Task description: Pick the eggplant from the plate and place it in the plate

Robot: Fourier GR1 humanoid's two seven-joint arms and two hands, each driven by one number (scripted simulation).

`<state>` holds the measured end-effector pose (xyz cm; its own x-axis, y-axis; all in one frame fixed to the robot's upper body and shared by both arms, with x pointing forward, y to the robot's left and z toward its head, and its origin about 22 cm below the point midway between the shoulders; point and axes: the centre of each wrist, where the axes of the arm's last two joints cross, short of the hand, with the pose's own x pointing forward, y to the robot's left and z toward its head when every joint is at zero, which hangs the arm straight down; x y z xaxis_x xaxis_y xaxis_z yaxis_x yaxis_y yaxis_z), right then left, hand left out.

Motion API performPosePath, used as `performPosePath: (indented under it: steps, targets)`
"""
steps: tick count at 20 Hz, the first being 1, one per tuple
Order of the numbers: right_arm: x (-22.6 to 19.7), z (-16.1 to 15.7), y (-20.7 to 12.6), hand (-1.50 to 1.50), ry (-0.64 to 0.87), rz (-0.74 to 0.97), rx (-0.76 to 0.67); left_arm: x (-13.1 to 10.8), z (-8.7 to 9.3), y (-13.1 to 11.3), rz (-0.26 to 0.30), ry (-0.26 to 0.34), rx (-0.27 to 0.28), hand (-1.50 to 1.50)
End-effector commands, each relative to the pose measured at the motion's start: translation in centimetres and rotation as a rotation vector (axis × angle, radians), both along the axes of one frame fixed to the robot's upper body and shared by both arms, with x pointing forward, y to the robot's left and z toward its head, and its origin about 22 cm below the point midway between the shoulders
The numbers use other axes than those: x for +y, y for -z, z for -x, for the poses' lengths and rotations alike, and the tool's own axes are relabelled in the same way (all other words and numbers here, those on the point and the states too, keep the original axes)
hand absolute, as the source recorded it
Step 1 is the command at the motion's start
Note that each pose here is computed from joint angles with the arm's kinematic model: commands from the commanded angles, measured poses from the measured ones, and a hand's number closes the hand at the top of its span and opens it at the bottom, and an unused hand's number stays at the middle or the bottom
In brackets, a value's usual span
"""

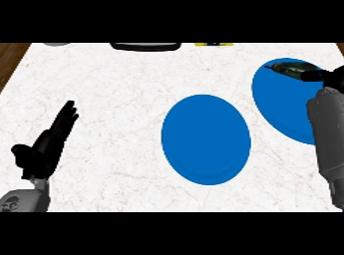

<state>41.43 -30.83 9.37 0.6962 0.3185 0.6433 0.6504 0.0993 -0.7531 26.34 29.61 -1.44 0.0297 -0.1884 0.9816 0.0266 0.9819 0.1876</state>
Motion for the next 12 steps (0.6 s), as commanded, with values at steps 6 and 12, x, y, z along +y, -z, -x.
performPosePath:
  steps: [6,12]
  targets:
    - [-1.2,1.0,2.4,-1.50,0.128,-0.020,-0.332,0.9,1.5,0.8,-0.022,-0.024,0.013,0.00]
    - [-0.4,2.8,1.8,-1.50,0.129,-0.078,-0.581,0.8,0.8,0.4,0.000,-0.038,0.035,0.00]
